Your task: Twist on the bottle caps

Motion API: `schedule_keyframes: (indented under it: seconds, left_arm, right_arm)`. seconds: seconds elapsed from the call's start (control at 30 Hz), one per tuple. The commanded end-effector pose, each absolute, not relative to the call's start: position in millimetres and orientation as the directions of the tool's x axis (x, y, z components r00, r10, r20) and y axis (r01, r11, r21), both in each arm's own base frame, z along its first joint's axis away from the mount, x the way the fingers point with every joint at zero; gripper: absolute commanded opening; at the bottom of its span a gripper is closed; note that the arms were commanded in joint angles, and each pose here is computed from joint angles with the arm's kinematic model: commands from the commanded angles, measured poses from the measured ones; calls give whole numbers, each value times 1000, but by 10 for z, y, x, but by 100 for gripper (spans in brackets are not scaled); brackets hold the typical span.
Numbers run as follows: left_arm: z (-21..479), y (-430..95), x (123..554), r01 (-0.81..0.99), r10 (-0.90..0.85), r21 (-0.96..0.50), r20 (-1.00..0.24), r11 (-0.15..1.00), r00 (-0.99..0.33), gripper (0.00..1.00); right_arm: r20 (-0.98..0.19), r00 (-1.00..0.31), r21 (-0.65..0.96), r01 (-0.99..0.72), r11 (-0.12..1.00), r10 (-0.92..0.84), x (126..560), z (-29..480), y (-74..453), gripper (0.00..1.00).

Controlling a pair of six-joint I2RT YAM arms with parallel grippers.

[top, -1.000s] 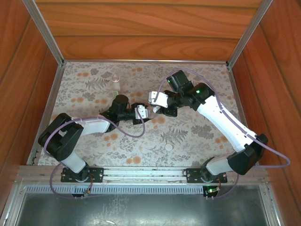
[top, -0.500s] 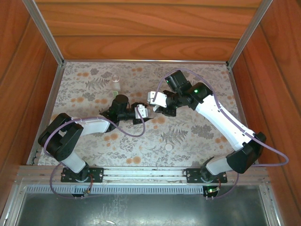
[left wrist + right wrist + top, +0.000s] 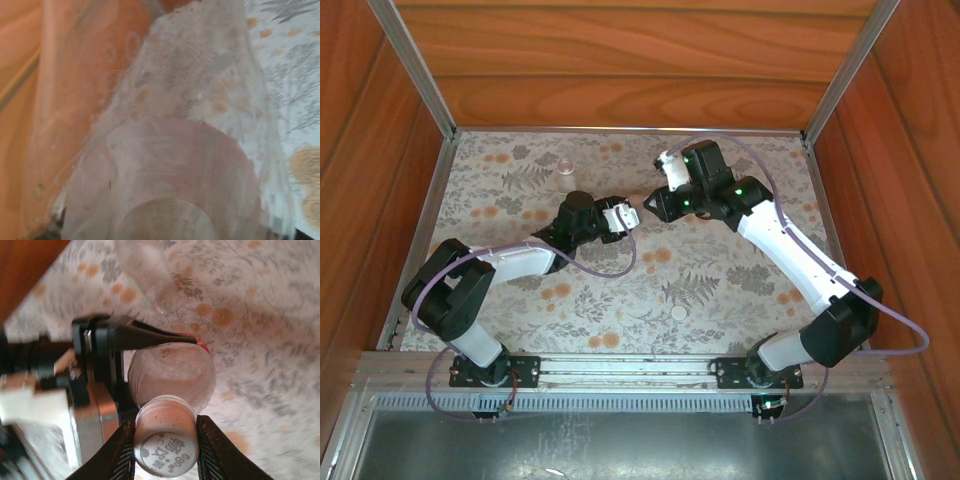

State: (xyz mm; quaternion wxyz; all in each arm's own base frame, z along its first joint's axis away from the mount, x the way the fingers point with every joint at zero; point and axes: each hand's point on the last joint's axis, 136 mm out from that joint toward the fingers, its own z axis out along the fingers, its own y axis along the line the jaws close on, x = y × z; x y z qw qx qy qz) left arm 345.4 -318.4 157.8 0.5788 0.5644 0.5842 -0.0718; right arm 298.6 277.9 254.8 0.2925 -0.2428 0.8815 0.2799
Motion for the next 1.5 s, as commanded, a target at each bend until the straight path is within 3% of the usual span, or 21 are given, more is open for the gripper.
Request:
schedule_keyframes:
  seconds: [0.0, 0.07, 0.1, 0.23, 0.3, 0.43, 0.57, 0.67, 1.17, 1.47]
  left_arm:
    - [1535, -3123, 3551, 693, 637, 625, -707, 359, 308, 55]
    - [1504, -3119, 3511, 704, 632, 614, -713, 356, 303, 55]
    - [1496, -3116, 3490, 710, 628, 606, -719, 358, 298, 55]
    - [1456, -3129, 3372, 735, 611, 597, -724, 322, 320, 56]
    - [1448, -3143, 3303, 745, 601, 599, -722, 293, 344, 56]
    - [1480, -3209, 3137, 776, 549, 583, -741, 239, 388, 56]
    - [1504, -3294, 3016, 806, 497, 562, -762, 189, 415, 56]
    - [1509, -3323, 2977, 818, 478, 547, -774, 176, 415, 56]
    - [1501, -3338, 2900, 826, 458, 545, -777, 144, 432, 56]
    - [1491, -3317, 2860, 828, 457, 544, -777, 140, 433, 56]
  right_arm:
    - [-435, -887, 701, -225, 677, 155, 3150, 2680, 2960, 0]
    - [-451, -878, 730, -260, 633, 160, 3132, 2828, 3020, 2]
    - [-490, -860, 709, -299, 639, 141, 3129, 2890, 3002, 9]
    - [-730, -672, 422, -588, 690, -125, 3077, 3050, 2812, 57]
    - [-802, -519, 248, -738, 627, -295, 2962, 3097, 2769, 67]
    - [-802, -207, -28, -924, 382, -560, 2625, 3047, 2711, 66]
    - [-674, 94, -221, -972, 78, -732, 2277, 2795, 2695, 65]
    - [-587, 185, -276, -961, -20, -788, 2231, 2625, 2666, 65]
    - [-563, 158, -244, -970, -19, -811, 2291, 2376, 2721, 51]
    - [-500, 137, -248, -969, -10, -855, 2382, 2267, 2652, 49]
